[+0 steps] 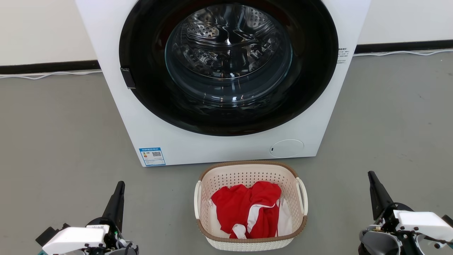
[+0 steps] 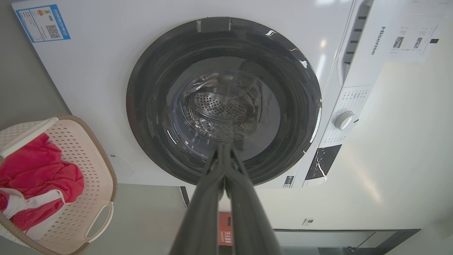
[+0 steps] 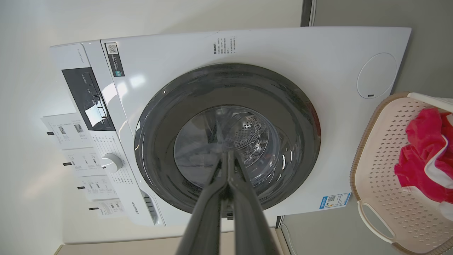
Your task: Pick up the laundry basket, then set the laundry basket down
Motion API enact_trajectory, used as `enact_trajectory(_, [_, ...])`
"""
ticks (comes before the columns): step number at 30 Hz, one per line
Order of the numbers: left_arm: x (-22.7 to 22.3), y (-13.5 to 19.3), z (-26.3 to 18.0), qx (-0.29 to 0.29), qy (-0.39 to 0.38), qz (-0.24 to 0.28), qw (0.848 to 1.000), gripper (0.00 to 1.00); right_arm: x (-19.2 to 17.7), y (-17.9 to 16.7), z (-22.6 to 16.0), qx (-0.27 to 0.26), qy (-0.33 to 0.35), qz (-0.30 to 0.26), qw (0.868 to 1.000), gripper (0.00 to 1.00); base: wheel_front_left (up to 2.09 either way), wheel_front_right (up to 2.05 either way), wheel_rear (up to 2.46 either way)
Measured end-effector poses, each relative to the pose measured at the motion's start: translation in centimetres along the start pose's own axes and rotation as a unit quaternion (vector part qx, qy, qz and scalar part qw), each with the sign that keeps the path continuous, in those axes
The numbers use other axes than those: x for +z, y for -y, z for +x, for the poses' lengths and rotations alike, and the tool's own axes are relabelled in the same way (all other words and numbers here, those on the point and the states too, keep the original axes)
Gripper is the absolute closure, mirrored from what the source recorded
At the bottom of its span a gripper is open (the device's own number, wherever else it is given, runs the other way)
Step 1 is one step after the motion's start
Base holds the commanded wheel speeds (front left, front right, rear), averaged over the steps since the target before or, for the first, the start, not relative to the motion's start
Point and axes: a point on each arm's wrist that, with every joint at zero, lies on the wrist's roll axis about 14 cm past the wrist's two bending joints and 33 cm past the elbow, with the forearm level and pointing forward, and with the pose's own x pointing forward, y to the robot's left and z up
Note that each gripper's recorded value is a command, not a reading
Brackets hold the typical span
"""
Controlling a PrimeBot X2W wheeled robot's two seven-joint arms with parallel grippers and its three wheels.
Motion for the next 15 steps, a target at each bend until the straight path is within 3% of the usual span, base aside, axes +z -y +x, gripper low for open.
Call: enact_trajectory(15, [0.00,0.00,0.00,0.000,0.000,0.000,1.000,1.00,0.00,0.00,0.00,0.000,0.000,0.000,1.000,1.00,0.00,0.00,0.00])
